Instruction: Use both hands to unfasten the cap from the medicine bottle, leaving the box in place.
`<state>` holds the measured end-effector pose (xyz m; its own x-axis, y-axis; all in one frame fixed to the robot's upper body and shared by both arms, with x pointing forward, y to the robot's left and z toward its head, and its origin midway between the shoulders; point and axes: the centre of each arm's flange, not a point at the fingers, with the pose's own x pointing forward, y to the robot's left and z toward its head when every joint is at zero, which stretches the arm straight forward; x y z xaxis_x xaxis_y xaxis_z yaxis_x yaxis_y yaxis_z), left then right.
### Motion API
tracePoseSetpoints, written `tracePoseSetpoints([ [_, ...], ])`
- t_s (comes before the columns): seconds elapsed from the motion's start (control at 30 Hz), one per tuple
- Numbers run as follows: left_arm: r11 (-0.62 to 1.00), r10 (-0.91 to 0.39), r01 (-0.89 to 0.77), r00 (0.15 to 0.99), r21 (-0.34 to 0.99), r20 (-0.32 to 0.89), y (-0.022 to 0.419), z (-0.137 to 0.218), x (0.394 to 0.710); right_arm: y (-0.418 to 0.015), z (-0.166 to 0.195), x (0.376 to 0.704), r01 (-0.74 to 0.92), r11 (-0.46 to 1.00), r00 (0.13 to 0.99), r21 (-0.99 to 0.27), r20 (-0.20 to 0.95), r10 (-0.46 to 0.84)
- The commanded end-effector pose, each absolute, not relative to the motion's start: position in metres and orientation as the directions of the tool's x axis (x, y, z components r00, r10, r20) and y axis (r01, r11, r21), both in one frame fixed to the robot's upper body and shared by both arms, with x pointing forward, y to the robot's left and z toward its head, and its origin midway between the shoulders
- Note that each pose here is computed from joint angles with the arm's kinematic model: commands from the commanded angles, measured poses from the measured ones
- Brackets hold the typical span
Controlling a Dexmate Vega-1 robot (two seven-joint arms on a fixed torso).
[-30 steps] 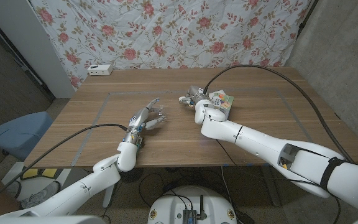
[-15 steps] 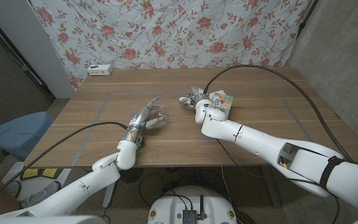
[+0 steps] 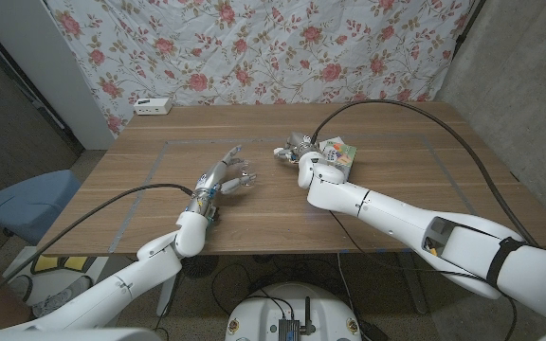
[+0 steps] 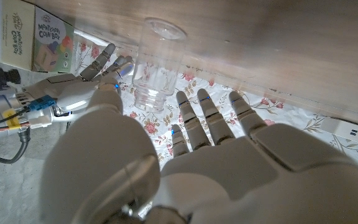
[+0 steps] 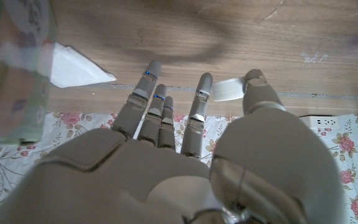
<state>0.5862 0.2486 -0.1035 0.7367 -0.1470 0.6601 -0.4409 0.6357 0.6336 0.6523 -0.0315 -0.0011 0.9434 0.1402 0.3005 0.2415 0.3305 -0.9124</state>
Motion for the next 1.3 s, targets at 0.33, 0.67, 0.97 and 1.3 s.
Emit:
tracePoseSetpoints([
  [0.33, 0.655, -0.125, -0.435, 0.744, 0.618, 0.656, 0.251, -0.094, 0.578, -0.033, -0.006, 0.654, 0.177, 0.316, 0.960, -0.932, 0.235, 0.155],
  [0.67, 0.682, -0.115, -0.428, 0.738, 0.594, 0.665, 0.251, -0.089, 0.576, -0.035, -0.006, 0.650, 0.174, 0.325, 0.954, -0.929, 0.241, 0.179],
  [0.97, 0.710, -0.113, -0.403, 0.744, 0.577, 0.658, 0.253, -0.085, 0.575, -0.039, -0.004, 0.644, 0.162, 0.331, 0.946, -0.930, 0.242, 0.216],
  [1.3, 0.747, -0.117, -0.366, 0.749, 0.555, 0.652, 0.256, -0.084, 0.574, -0.042, 0.001, 0.635, 0.195, 0.349, 0.921, -0.917, 0.294, 0.258],
])
